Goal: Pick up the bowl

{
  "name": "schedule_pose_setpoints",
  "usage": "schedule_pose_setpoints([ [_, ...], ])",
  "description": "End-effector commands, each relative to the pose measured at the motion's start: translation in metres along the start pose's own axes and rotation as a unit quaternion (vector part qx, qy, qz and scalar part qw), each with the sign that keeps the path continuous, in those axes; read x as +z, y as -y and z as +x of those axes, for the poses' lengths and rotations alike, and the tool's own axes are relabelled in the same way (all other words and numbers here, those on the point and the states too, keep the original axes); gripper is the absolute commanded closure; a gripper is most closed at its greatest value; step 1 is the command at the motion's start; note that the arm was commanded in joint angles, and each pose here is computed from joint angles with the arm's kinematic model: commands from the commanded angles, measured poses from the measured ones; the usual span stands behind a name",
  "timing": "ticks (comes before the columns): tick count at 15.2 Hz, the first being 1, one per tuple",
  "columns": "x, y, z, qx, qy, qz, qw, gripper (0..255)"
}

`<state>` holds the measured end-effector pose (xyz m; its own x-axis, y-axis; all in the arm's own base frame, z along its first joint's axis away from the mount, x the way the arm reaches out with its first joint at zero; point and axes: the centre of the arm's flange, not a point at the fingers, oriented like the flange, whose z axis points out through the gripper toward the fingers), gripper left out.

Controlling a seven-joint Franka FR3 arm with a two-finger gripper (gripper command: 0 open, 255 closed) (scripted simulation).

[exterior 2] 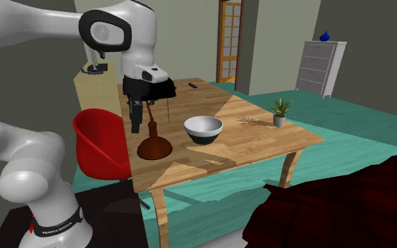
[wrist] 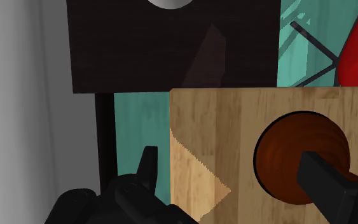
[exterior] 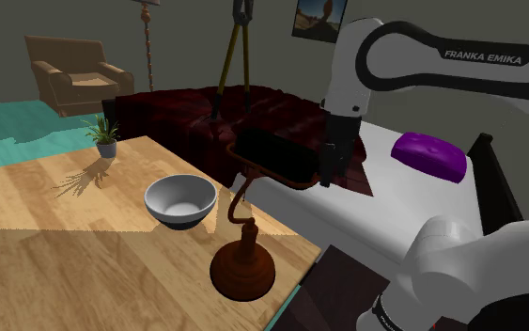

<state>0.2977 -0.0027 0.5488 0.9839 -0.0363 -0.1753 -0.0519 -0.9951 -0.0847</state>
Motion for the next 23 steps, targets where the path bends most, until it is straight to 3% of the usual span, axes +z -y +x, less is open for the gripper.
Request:
schedule_pose_setpoints([
  [1,0.0,0.0,0.0,0.0,0.0,0.0,1.0,0],
  [23,0.04,0.09,0.264,0.036,-0.026,0.008,0.999,0],
])
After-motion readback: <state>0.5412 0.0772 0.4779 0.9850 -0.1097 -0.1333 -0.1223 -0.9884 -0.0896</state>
